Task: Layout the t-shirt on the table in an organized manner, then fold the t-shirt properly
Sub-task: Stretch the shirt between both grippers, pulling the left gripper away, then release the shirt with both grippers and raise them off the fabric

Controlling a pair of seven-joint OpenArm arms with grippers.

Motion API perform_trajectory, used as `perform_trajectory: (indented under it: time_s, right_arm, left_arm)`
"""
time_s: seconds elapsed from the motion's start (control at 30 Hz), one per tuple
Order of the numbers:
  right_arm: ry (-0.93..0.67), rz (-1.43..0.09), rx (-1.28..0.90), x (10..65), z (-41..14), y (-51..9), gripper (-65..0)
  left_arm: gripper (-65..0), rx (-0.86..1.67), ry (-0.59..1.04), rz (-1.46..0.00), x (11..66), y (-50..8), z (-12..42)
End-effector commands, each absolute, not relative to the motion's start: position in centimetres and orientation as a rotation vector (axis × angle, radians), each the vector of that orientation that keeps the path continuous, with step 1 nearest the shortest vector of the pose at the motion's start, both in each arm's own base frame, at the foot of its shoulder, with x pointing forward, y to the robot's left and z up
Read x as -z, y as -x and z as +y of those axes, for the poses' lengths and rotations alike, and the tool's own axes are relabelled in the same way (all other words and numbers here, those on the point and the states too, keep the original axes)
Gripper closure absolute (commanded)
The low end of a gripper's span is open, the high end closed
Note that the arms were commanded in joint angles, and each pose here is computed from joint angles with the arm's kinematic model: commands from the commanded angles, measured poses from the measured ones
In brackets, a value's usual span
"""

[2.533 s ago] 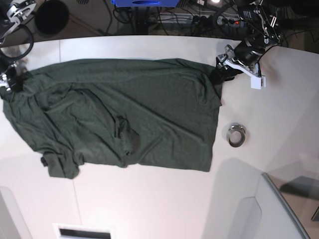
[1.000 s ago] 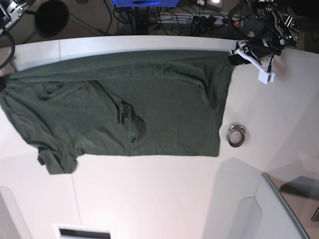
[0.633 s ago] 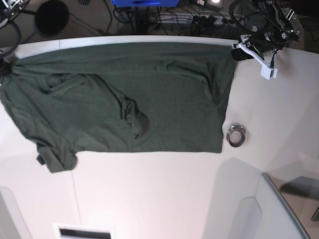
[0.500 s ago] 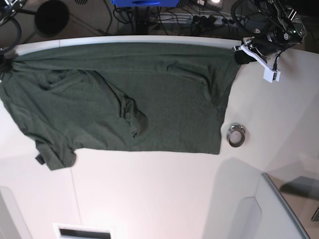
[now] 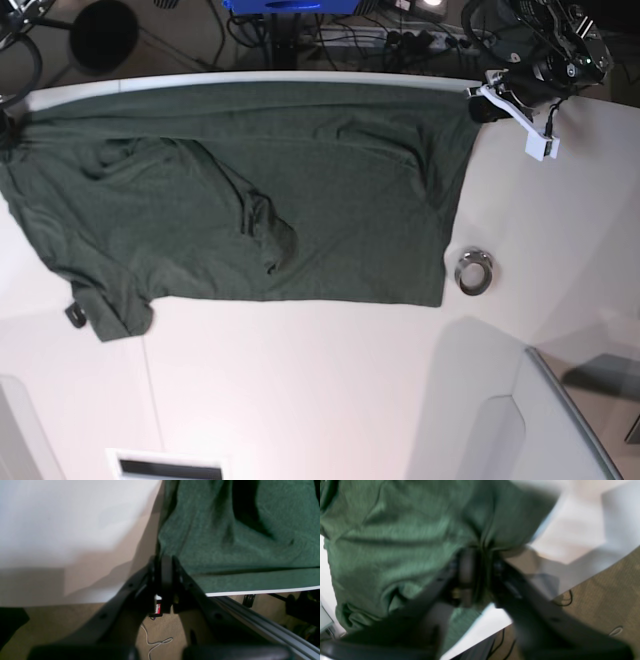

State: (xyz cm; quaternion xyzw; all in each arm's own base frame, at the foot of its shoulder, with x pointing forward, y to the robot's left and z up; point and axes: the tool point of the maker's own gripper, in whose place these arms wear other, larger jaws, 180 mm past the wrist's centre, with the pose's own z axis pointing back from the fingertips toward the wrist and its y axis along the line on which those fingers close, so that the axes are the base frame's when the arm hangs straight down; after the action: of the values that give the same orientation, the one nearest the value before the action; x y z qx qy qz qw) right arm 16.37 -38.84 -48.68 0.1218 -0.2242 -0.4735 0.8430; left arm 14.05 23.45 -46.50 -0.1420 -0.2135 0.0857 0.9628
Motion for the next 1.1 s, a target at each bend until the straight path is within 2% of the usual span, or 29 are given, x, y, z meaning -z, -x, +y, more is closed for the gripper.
perform_trajectory:
  time_s: [0.0, 0.07, 0.17, 0.3, 0.47, 0.63, 0.73, 0.9, 1.07]
  right_arm:
    - [-0.235, -0.527, 0.993, 47.3, -40.5, -17.1, -22.4]
    - [-0.235, -0.527, 0.993, 47.3, -40.5, -17.1, -28.2]
    - [-0.236, -0.528, 0.993, 47.3, -40.5, -17.2, -28.4]
    - [-0.236, -0.536, 0.992, 47.1, -40.5, -17.4, -28.4]
    - [-0.225, -0.549, 0.983, 46.7, -40.9, -17.5, -28.4]
    - [-0.160, -0.640, 0.915, 43.7, -41.5, -18.2, -28.4]
    - [-0.111, -0.673, 0.941, 42.2, -41.6, -18.0, -28.4]
    - [-0.081, -0.731, 0.907, 39.7, -40.1, -18.5, -28.4]
    - [-0.168, -0.621, 0.897, 40.8, -36.7, -17.7, -28.5]
  left_arm:
    - [0.0, -0.157, 0.271, -0.449, 45.9, -14.0, 24.0]
    - [0.0, -0.157, 0.269, -0.447, 45.9, -13.9, 24.0]
    - [-1.0, -0.160, 0.273, -0.442, 46.0, -13.5, 24.0]
    - [-17.9, -0.160, 0.273, -0.444, 46.0, -13.5, 24.0]
    - [-30.1, -0.162, 0.268, -0.445, 45.9, -13.5, 24.2]
    - [-41.0, -0.147, 0.247, -0.470, 45.1, -14.1, 24.7]
    - [-44.3, -0.122, 0.222, -0.501, 43.9, -14.8, 24.9]
    - [-44.3, -0.104, 0.198, -0.529, 42.9, -15.3, 25.2]
    - [-44.1, -0.101, 0.191, -0.529, 42.8, -15.4, 25.4]
